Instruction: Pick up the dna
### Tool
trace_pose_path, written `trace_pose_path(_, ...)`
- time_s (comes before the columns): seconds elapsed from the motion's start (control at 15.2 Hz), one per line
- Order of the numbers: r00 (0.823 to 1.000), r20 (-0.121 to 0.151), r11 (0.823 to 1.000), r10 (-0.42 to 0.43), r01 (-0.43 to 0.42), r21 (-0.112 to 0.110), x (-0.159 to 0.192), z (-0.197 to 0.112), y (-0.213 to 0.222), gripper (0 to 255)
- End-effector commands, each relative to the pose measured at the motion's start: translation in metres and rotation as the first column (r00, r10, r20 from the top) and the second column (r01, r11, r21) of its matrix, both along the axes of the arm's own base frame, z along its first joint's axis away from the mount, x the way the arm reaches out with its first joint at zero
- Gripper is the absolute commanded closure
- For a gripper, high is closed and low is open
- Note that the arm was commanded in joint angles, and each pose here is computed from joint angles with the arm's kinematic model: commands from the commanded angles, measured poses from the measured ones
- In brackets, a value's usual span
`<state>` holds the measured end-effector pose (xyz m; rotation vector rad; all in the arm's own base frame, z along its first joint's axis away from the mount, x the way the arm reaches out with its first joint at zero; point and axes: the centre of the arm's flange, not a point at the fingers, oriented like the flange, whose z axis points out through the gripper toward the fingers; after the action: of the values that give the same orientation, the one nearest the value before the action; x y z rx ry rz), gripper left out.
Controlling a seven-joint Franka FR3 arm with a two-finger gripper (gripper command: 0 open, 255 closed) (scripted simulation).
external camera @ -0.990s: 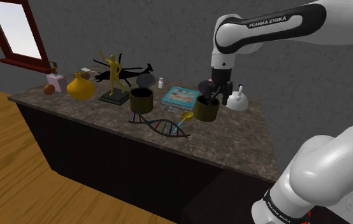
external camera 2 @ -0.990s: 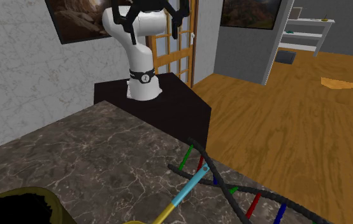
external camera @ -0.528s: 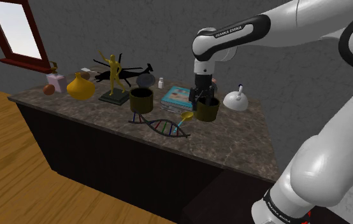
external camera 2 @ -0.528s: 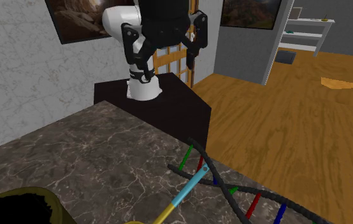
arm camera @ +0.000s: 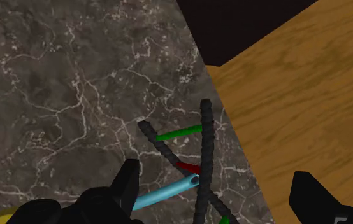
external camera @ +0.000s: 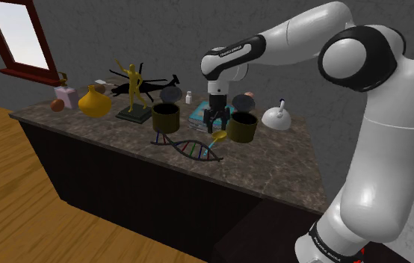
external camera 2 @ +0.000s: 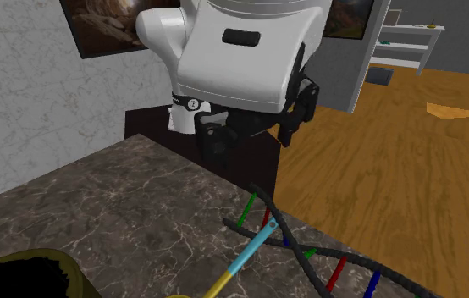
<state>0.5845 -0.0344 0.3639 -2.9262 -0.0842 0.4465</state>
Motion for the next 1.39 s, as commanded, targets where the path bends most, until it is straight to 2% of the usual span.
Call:
trace_pose_path(0.0,1.000,-0.009,1.000,0.020,-0.020,0.016,0.019,-0.019,0.005,0)
trace_pose_path(0.59,0.993,-0.045,0.990,0.111,-0.106,0.088,0.116,-0.093,0.034,0)
trace_pose_path(1.06,0.993,-0.045,0.990,0.111,-0.106,0.088,0.116,-0.130,0.034,0)
trace_pose_path(1.25,0.993,-0.045,0.990,0.111,-0.106,0.088,0.116,-0.133,0.034,0)
trace_pose_path(1.32,0.993,-0.045,0.990,0.111,-0.106,0.088,0.117,-0.133,0.034,255)
